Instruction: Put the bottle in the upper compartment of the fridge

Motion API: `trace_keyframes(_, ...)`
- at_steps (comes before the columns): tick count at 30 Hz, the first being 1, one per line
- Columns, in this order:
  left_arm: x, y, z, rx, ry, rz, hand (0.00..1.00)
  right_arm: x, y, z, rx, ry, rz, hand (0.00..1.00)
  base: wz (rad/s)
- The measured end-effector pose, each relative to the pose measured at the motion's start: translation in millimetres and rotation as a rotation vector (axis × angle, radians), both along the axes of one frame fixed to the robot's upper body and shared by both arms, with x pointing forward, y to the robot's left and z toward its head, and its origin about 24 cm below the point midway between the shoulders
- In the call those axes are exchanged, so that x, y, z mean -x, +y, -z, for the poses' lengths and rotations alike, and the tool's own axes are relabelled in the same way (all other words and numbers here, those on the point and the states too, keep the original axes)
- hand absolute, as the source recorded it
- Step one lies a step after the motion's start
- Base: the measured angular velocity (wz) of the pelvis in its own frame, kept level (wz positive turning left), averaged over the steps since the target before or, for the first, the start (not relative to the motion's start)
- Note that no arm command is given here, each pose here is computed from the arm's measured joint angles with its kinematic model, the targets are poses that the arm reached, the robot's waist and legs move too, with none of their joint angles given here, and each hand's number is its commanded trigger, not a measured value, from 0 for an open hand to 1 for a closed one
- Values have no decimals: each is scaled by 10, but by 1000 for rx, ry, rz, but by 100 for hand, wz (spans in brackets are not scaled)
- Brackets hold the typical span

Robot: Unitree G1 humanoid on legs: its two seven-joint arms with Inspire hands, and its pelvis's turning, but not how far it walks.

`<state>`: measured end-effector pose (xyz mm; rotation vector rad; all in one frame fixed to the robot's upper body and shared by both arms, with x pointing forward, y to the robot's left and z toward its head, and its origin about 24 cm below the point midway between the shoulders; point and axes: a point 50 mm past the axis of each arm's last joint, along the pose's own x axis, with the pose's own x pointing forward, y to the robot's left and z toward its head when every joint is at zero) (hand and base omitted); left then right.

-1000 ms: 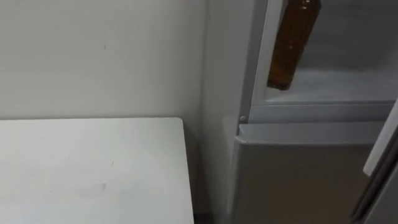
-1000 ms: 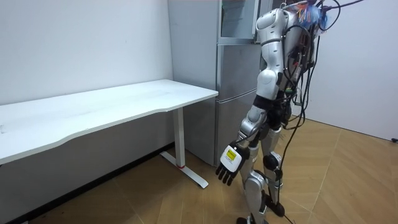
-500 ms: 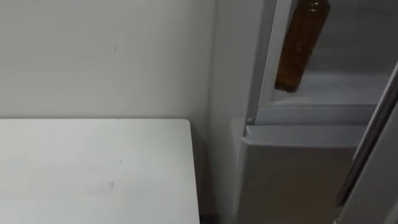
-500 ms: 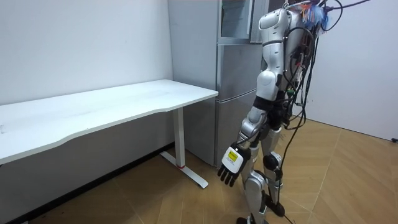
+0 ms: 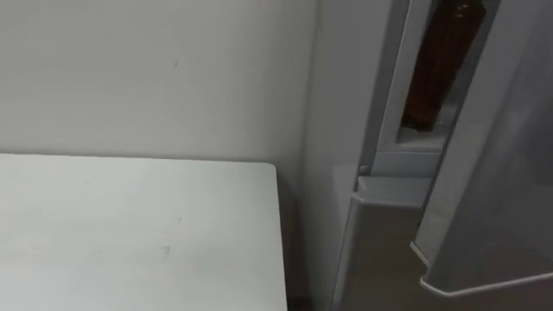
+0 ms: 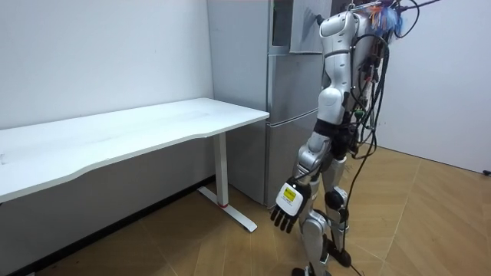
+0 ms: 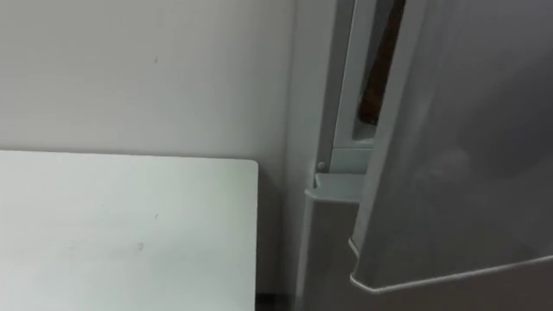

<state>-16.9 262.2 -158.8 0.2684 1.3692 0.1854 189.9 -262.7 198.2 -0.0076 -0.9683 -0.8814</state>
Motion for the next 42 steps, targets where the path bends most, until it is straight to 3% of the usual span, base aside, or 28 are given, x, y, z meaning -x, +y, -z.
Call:
trace_keyframes(20,-3,13,-3,0,28,58,0,-215,240,-97,122,39,-179,0,7)
trace_keyframes(42,-243,20,-17,-17,-7,113,0,-338,330,-22,248,166,-163,0,0)
